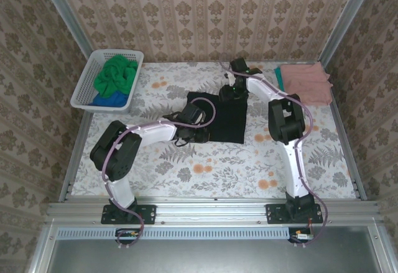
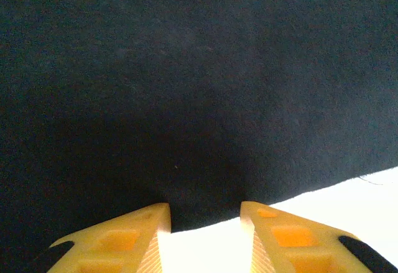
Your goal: Fold and stack the t-shirts
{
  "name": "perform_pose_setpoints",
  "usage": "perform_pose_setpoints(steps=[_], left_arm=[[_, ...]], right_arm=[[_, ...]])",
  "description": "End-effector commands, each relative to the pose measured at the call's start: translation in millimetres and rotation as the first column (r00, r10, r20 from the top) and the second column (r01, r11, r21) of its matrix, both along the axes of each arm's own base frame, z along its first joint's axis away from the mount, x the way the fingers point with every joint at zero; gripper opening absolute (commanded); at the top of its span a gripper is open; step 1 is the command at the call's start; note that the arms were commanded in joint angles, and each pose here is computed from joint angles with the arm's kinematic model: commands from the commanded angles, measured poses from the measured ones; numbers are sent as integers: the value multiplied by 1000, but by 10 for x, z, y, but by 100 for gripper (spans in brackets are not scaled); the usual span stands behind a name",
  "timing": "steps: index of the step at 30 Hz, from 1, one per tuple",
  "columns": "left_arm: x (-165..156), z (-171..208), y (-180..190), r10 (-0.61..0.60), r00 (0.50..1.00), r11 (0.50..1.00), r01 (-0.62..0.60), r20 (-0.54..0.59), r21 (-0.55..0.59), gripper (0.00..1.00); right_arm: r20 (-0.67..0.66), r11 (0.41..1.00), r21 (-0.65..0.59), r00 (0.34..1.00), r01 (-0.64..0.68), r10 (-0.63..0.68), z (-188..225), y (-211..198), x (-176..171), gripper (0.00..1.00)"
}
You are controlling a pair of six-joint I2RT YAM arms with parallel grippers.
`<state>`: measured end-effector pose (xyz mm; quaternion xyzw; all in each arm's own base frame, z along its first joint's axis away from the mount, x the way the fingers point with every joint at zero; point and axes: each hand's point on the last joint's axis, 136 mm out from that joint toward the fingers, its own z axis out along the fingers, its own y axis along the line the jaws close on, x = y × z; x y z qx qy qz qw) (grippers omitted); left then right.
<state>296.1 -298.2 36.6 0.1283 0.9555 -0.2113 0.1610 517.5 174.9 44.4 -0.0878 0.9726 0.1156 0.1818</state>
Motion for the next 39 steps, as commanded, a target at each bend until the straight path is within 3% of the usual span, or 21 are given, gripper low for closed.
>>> perform_pose_setpoints(steps=[1,5,9,14,20,25,30,34,39], left_arm=[[247,-2,216,40,999,998,-41,24,42,36],[482,-28,460,80,997,995,-81,18,59,36],[639,225,646,111,991,993,-114,74,37,36],[485,479,888,140,982,989,-146,131,39,38],[77,470,952,181,974,983,-178,137,-35,45],[-21,360,605,120,987,991,-112,103,-78,46],[205,187,435,112,991,990,-105,70,-97,45],[516,28,472,123,992,990,-120,43,-73,44],[799,8,653,161,986,986,-160,32,-53,42]], right_arm=[[-23,998,-42,999,48,-49,154,-181,-374,64],[-46,993,-35,993,109,-111,102,-309,-783,63],[-49,987,-44,987,152,-154,108,-396,-1218,63],[23,983,-39,983,180,-180,418,-510,-1497,65],[145,978,-52,970,204,-195,631,-641,-1383,70],[83,980,-54,979,193,-188,415,-580,-1029,65],[-21,976,-47,977,211,-212,43,-539,-1127,62],[-68,968,-45,966,246,-248,-95,-568,-1505,63],[-37,968,-68,969,241,-243,-9,-491,-1954,65]])
